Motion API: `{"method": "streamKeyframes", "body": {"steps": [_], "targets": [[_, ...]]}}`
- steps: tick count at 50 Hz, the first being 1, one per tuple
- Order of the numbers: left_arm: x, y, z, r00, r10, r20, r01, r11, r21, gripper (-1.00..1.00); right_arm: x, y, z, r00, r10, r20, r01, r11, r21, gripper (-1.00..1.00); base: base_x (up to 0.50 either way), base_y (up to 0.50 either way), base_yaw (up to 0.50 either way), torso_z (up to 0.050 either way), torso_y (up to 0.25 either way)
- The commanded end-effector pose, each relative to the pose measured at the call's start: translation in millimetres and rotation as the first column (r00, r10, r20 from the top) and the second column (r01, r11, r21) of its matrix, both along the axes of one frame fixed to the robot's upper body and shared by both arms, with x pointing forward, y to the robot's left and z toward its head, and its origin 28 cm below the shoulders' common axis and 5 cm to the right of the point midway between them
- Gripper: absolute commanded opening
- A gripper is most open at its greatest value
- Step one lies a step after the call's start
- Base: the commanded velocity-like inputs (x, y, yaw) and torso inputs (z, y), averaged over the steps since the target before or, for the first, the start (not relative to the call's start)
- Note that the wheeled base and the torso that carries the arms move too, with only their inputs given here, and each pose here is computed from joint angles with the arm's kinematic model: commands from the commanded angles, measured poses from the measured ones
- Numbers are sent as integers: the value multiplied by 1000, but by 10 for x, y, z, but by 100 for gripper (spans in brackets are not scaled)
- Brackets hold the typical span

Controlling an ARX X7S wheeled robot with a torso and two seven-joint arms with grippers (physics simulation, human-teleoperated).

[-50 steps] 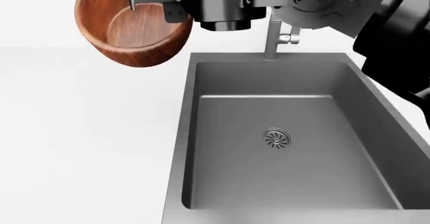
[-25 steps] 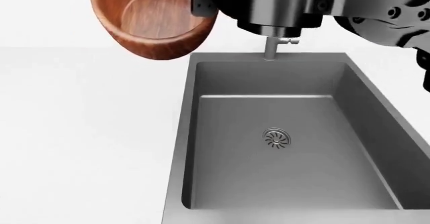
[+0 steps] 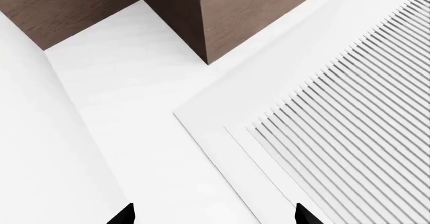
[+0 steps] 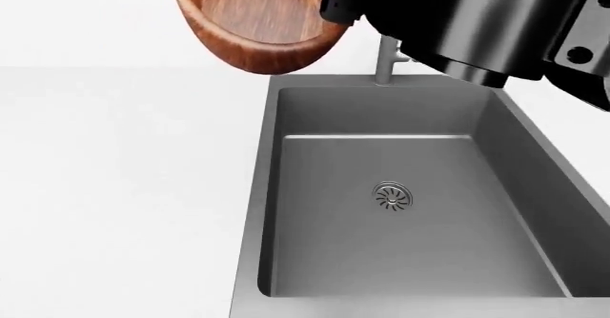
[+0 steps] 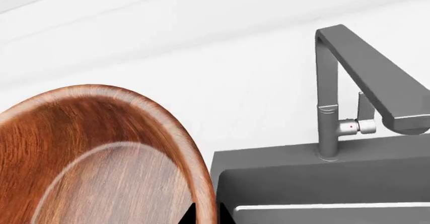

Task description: Move the fresh-baked cupcake off the tray onto the counter, and place the bowl used for mixing into the sink.

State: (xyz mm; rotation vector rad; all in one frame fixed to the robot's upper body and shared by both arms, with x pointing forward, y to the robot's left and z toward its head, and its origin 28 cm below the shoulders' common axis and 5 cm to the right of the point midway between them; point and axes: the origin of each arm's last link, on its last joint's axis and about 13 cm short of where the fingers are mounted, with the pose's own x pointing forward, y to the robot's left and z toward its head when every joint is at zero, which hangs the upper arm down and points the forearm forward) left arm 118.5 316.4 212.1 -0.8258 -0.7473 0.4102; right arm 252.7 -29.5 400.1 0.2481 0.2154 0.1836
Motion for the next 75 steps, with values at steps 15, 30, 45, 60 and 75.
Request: {"method": "streamKeyframes", "body": {"steps": [15, 30, 45, 60, 75], "targets": [[7, -9, 0, 1000, -2, -2, 2, 1000, 3, 100, -48, -269, -223, 994, -104, -34, 106, 991, 78, -100, 0, 0, 0, 0, 1], [9, -9, -2, 1000, -3, -2, 3, 1000, 4, 100, -55, -352, -375, 986, -152, -67, 157, 985, 77, -100, 0, 0, 0, 0, 0], [11, -8, -8, 1000, -3, -4, 3, 1000, 4, 100, -141, -430, -412, 973, -211, -91, 216, 976, 42, -100, 0, 0, 0, 0, 1], [6, -11, -2, 1000, -1, -3, 1, 1000, 4, 100, -291, -481, -470, 959, -263, -106, 267, 963, 25, -100, 0, 0, 0, 0, 1], [1, -17, 3, 1000, -2, -3, 2, 1000, 4, 100, -430, -516, -529, 938, -320, -131, 322, 947, -8, -100, 0, 0, 0, 0, 0]]}}
